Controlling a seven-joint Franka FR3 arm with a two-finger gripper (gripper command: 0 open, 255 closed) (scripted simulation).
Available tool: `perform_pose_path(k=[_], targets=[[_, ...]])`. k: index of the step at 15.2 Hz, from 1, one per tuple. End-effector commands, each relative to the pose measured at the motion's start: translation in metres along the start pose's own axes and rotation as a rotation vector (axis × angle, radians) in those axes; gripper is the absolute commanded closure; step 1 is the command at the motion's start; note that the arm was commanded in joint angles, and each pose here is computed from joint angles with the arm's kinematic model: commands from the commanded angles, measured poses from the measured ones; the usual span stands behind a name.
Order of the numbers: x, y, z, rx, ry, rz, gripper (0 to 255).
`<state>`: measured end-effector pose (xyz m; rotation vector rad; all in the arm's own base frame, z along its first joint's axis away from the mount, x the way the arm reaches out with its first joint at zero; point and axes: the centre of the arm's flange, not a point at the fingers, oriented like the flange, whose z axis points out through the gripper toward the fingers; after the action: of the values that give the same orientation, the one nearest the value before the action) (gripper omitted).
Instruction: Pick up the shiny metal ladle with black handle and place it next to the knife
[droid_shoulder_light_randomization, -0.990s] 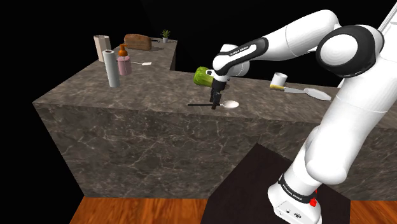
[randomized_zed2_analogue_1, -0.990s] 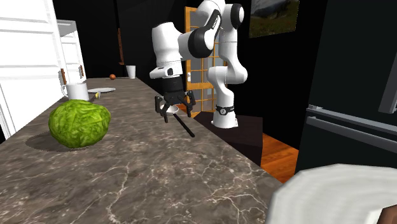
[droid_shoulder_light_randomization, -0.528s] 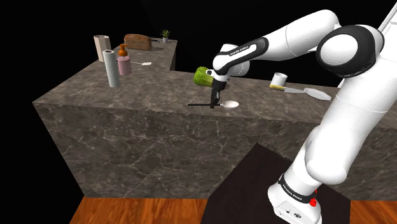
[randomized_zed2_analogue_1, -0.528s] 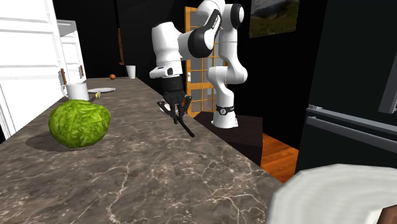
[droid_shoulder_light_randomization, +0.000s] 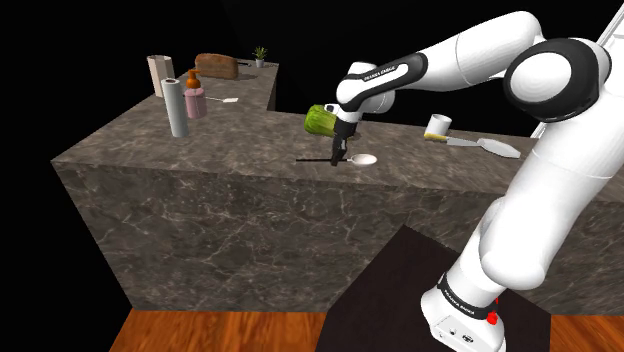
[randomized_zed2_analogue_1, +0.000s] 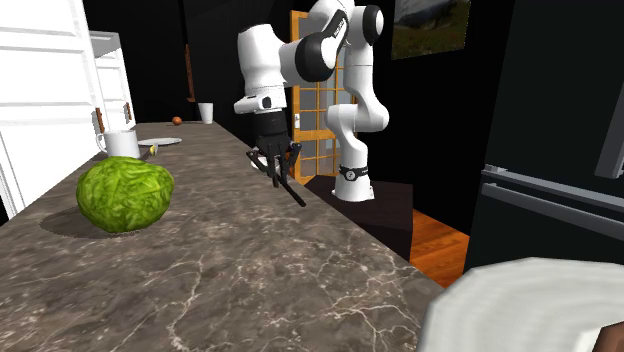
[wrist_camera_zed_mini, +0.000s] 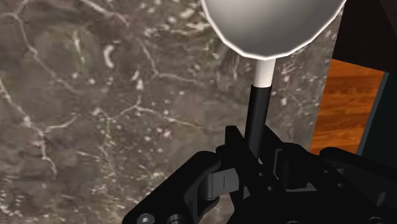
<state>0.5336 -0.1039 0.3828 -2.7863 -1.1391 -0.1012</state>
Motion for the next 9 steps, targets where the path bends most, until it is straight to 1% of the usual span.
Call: perform_pose_path(k=[1, 9], targets=[[0.001, -0.002, -0.011, 0.0, 0.0, 0.0, 255], [0.006, -0.006, -0.053, 0.0, 0.0, 0.0, 255]])
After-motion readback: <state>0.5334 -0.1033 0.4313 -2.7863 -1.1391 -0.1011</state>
